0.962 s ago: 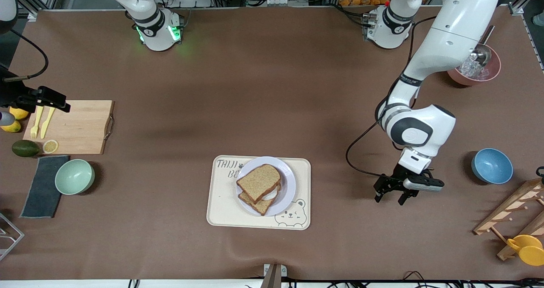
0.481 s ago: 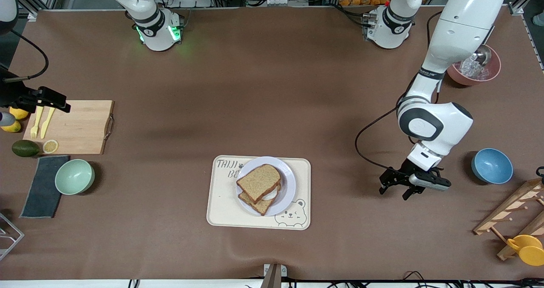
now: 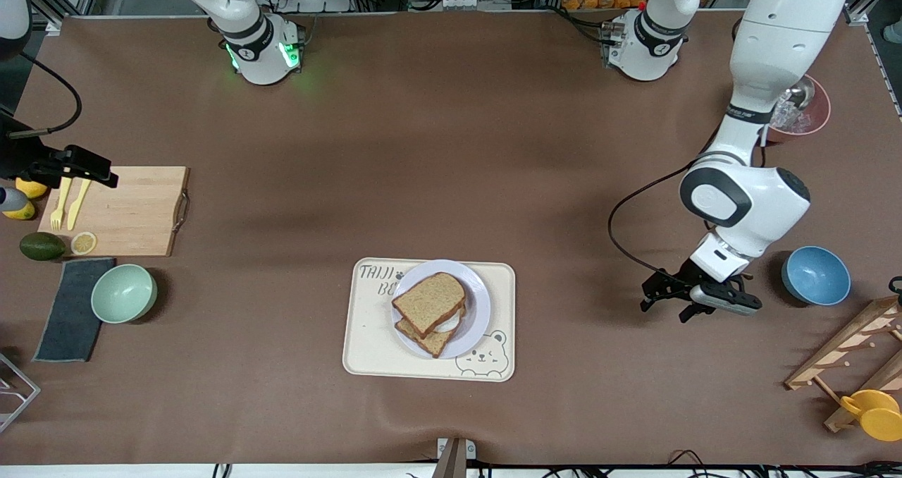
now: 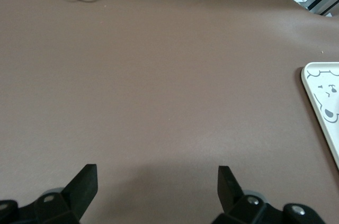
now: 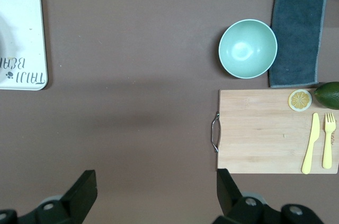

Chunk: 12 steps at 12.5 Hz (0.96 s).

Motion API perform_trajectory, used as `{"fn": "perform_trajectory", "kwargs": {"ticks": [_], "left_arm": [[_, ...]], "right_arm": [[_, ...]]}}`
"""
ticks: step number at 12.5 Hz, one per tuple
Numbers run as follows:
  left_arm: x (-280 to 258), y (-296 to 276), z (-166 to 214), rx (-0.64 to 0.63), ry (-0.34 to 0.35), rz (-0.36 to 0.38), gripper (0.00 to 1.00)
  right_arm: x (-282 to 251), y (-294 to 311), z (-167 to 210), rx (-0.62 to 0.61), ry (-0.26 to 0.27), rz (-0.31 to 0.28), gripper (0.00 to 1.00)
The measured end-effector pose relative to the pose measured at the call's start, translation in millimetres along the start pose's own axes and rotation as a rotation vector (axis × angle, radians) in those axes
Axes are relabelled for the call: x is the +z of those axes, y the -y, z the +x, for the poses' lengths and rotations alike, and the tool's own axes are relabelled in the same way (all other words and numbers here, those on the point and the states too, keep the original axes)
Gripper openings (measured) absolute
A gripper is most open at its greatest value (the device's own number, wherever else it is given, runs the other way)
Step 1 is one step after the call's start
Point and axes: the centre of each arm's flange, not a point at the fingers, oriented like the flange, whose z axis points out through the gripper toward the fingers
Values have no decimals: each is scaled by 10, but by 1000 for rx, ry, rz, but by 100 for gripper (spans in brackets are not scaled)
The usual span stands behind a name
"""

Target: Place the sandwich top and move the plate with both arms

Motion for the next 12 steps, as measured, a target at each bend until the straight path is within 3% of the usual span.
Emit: {"fn": "perform_trajectory", "kwargs": {"ticks": [7,12], "left_arm": [[-765,-14,307,-50,210,44,100],[-1593,-318,663,-75,392,181,100]], "right_arm": [[14,-11,4,5,4,0,100],[17,-13,2,8,6,0,100]]}}
